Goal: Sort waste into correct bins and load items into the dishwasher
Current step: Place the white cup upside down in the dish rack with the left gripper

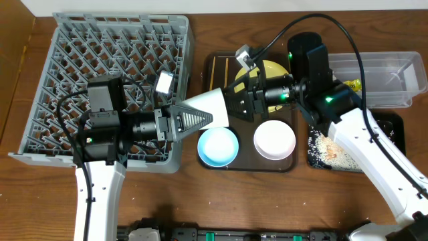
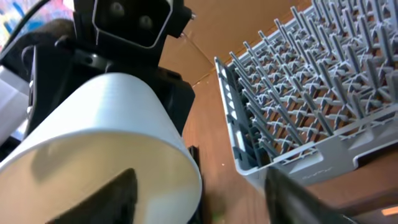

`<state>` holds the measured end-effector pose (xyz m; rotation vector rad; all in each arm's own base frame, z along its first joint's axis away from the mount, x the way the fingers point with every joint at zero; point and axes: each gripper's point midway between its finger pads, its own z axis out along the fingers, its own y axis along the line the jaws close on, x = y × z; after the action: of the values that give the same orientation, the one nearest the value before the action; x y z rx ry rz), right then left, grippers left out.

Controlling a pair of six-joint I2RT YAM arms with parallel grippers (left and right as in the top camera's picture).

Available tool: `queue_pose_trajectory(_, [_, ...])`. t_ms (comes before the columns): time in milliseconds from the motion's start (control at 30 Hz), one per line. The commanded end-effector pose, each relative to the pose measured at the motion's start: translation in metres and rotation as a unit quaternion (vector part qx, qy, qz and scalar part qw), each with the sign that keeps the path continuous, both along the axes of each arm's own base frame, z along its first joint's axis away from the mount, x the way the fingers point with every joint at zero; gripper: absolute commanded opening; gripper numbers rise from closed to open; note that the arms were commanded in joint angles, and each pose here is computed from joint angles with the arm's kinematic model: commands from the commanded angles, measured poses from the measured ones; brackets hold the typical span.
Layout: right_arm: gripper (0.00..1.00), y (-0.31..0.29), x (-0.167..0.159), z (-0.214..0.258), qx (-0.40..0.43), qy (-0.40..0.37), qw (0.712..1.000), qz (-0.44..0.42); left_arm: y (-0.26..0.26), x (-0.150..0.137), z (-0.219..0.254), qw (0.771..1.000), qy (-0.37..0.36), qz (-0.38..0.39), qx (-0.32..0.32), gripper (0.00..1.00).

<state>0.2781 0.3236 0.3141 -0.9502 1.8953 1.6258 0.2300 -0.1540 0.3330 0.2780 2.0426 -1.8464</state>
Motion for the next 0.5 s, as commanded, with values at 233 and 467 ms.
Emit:
queue_pose_trajectory(233, [0.74, -0.048, 0.038, -0.025, -0.064, 0.044, 0.991, -0.108, 0.050, 0.038, -0.033, 0.965, 0.005, 0.204, 0.165, 0.62])
queue_pose_trajectory(467, [0.77, -0.082, 0.040, -0.104, -0.269, 0.068, 0.936, -0.218, 0.179, 0.032, -0.073, 0.792, 0.094, 0.463, 0.388, 0.61])
